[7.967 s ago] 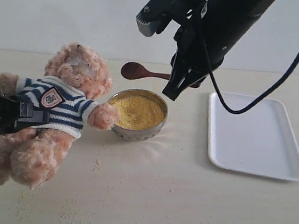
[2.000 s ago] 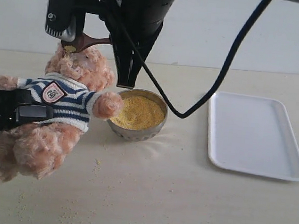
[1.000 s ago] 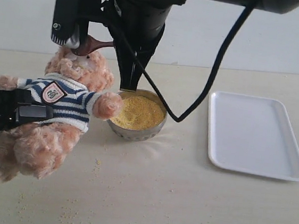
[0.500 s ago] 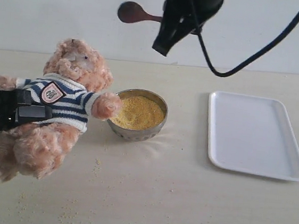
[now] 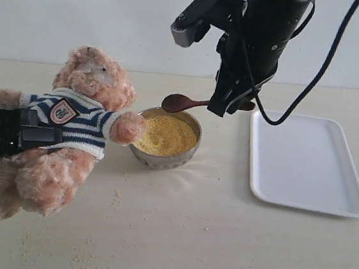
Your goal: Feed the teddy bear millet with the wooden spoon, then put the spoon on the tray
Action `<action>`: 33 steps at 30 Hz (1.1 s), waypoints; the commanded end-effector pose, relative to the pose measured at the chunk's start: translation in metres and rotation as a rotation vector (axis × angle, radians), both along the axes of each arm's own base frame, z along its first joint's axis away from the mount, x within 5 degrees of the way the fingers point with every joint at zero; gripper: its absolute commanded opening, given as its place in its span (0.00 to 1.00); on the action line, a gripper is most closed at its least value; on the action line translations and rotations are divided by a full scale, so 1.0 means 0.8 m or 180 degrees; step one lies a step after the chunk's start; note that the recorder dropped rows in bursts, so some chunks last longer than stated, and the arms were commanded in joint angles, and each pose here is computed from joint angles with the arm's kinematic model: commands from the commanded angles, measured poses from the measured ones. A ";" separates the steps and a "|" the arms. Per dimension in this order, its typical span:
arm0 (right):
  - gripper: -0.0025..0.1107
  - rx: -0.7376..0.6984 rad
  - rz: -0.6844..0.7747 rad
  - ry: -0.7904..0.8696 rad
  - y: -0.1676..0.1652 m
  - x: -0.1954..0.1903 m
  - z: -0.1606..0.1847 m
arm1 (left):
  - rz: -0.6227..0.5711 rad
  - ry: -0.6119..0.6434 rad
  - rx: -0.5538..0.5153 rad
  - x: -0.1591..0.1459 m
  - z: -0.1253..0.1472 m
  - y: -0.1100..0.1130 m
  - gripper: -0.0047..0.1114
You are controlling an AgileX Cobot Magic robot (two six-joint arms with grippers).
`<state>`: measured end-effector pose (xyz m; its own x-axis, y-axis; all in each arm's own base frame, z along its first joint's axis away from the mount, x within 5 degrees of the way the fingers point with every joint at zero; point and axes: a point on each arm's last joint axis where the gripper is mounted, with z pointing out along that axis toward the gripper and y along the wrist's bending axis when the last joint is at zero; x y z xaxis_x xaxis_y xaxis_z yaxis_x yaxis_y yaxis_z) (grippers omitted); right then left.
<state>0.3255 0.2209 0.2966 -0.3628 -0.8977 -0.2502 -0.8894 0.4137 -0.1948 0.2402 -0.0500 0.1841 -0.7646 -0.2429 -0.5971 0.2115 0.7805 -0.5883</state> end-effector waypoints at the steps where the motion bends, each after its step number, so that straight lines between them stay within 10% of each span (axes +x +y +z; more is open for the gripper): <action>1: 0.02 -0.0048 0.0015 0.0026 0.004 0.010 -0.017 | -0.0013 -0.0085 -0.0015 0.001 0.005 0.000 0.08; 33: 0.02 -0.0728 0.0282 -0.0363 0.055 0.017 -0.085 | 0.0281 0.0116 -0.0053 0.003 0.002 0.006 0.08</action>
